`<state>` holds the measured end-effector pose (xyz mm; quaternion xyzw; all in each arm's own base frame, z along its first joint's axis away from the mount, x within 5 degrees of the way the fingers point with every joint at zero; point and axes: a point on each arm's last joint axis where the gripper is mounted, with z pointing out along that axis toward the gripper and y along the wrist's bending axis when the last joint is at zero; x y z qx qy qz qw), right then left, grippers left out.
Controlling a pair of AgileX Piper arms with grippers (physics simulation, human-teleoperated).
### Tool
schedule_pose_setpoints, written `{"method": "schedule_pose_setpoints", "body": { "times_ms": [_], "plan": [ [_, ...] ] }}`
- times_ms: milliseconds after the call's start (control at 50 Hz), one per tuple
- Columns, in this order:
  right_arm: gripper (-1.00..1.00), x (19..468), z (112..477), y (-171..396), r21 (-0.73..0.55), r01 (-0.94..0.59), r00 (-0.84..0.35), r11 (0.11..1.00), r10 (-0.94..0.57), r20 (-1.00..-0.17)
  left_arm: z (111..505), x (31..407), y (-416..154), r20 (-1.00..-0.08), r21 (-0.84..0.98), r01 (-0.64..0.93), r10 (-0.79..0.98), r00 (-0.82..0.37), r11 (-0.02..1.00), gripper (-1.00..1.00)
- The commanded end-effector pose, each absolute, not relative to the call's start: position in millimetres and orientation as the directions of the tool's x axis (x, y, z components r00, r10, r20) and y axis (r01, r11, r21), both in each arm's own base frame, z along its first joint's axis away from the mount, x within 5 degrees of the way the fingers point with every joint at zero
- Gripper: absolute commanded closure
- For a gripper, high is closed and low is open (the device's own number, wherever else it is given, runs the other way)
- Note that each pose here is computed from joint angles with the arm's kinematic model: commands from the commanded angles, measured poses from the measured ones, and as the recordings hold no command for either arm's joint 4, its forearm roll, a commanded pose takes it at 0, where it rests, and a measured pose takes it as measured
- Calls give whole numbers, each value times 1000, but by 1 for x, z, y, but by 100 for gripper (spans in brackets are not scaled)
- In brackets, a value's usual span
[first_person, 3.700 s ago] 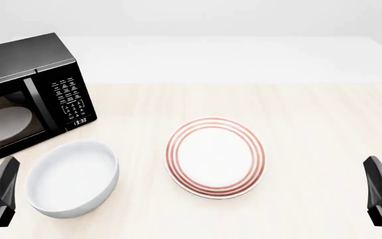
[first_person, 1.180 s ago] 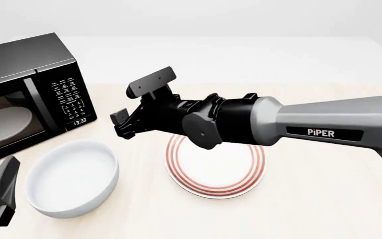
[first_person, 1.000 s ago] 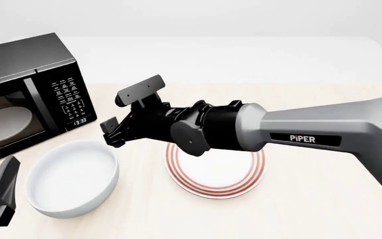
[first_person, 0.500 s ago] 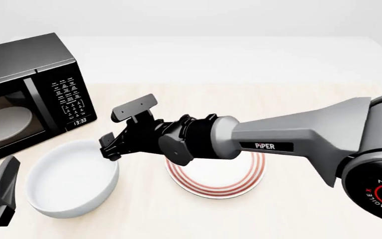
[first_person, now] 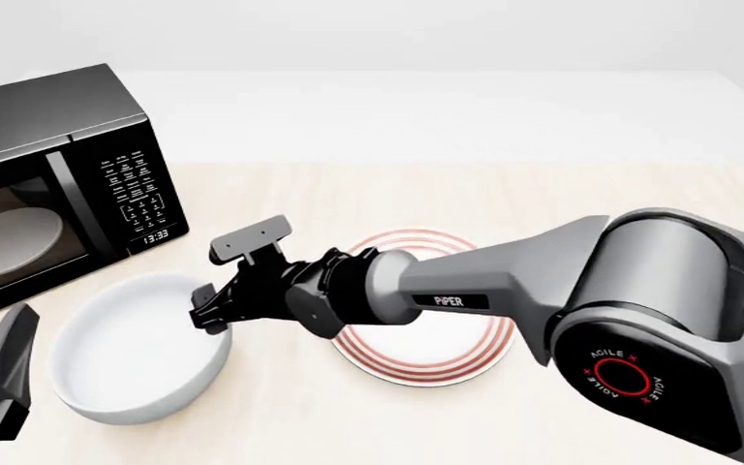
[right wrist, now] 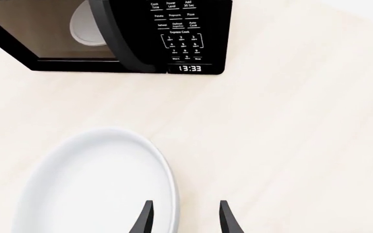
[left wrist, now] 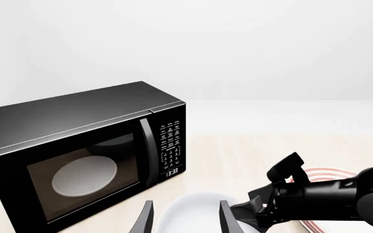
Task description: Put the white bowl to the right of the plate.
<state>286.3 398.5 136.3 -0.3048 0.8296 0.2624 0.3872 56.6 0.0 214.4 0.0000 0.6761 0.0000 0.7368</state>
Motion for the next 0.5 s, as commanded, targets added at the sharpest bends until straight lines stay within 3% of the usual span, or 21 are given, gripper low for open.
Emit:
{"method": "schedule_pose_setpoints", "body": {
  "times_ms": [20,500],
  "plan": [
    [-100,286,126,406,205,-708,-526,675,-311,-791,214,57,0,-996,0,0,0,86,1000,-100],
    [-100,284,112,414,210,-712,-533,671,-320,-783,214,57,0,-996,0,0,0,86,1000,-100]
  ]
}}
